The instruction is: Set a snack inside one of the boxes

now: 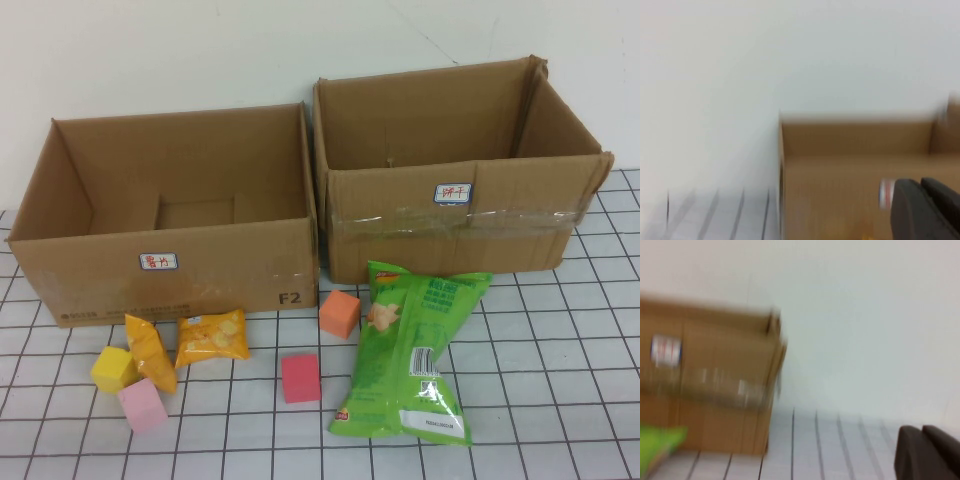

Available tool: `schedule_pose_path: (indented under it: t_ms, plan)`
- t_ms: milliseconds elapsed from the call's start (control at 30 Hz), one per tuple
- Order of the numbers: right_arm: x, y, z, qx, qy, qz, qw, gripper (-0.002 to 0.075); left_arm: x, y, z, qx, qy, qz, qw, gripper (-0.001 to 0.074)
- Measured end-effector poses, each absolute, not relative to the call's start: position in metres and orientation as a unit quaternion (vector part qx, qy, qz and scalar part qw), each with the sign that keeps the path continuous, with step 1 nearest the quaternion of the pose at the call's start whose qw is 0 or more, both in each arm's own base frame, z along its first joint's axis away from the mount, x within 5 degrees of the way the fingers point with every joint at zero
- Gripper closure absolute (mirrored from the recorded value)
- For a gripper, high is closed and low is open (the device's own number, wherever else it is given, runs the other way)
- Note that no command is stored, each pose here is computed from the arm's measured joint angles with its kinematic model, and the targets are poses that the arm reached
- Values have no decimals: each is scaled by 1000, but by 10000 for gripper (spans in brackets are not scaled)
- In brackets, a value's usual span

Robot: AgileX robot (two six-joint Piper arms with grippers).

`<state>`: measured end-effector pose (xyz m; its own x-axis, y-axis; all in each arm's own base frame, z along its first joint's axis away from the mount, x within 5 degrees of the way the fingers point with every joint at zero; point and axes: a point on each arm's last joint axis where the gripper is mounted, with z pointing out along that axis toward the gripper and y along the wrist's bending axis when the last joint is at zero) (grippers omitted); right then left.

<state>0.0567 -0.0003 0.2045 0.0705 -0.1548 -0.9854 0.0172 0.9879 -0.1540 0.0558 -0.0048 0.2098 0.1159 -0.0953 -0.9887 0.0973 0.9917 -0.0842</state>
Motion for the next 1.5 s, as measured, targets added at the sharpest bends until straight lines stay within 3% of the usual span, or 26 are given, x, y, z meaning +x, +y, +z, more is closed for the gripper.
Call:
schedule_pose_path:
  t_ms: [200,433,767,933,1200,1367,1500]
  plan:
    - [50,-1,233,-35,553,-68,830,727,50,-3,232,-5,561,-66,825,736]
    - [43,-2,247,-16,480,-54,875,727,46,-2,241,-12,518,-74,852,736]
    - [35,-2,257,-8,421,-50,906,727,47,-2,240,-34,520,-110,846,736]
    - [33,-2,259,-5,405,-46,913,727,48,-4,246,-25,577,-103,810,736]
    - [34,-2,259,1,408,-34,912,727,40,-3,268,2,645,-62,761,736]
    - [42,1,263,-20,526,-20,850,727,40,-4,266,-6,658,-74,750,736]
    - [37,-1,280,-37,596,-57,800,727,41,-4,264,-6,664,-74,744,736]
